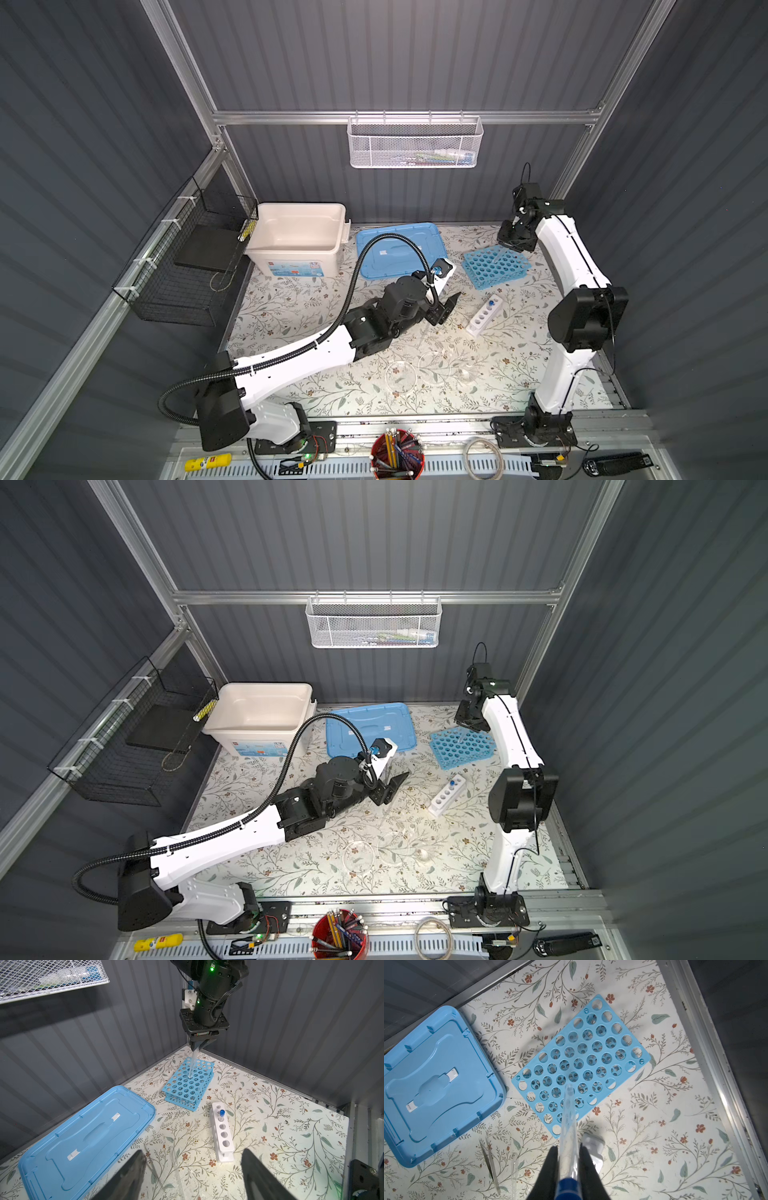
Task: Organize the chemistry lab equipment
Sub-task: 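Lower the long tube into a hole of the light-blue rack with the right gripper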
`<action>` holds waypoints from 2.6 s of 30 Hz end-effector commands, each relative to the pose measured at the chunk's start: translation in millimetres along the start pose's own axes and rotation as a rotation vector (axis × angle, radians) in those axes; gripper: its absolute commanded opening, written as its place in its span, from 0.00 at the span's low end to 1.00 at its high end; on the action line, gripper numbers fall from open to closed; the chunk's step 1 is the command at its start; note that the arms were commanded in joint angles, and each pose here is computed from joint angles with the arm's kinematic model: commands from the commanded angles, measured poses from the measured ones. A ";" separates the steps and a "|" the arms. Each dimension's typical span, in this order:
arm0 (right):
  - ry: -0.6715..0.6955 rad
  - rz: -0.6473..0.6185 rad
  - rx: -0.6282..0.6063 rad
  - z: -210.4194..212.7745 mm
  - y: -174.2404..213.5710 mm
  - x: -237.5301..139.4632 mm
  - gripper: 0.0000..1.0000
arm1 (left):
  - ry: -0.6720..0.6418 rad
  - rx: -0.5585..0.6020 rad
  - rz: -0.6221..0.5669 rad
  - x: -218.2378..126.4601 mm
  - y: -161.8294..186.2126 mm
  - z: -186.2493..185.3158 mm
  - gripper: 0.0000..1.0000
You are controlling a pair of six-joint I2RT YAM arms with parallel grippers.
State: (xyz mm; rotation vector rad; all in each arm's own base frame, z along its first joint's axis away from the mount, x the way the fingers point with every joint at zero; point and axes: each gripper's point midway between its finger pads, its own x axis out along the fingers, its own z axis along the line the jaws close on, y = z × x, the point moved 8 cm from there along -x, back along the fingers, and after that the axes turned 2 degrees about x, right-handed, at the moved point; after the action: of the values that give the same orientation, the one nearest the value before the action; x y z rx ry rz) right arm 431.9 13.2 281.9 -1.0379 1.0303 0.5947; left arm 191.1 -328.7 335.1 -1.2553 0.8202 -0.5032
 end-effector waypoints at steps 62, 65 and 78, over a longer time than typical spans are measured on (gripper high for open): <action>0.105 0.182 -0.094 5.5 15.8 32.9 0.05 | -0.059 -0.044 -0.022 -9.5 11.8 13.2 0.75; 0.106 0.180 -0.096 5.1 15.7 30.7 0.05 | -0.058 -0.044 -0.021 -8.2 12.4 12.8 0.75; 0.125 0.216 -0.117 3.2 19.2 34.9 0.05 | -0.055 -0.040 -0.021 -4.9 12.1 12.3 0.75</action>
State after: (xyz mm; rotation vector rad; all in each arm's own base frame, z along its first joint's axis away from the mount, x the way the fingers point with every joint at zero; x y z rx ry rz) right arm 436.1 21.6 243.7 -1.0718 1.2131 0.7611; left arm 193.0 -315.7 323.5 -1.2838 0.7948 -0.4725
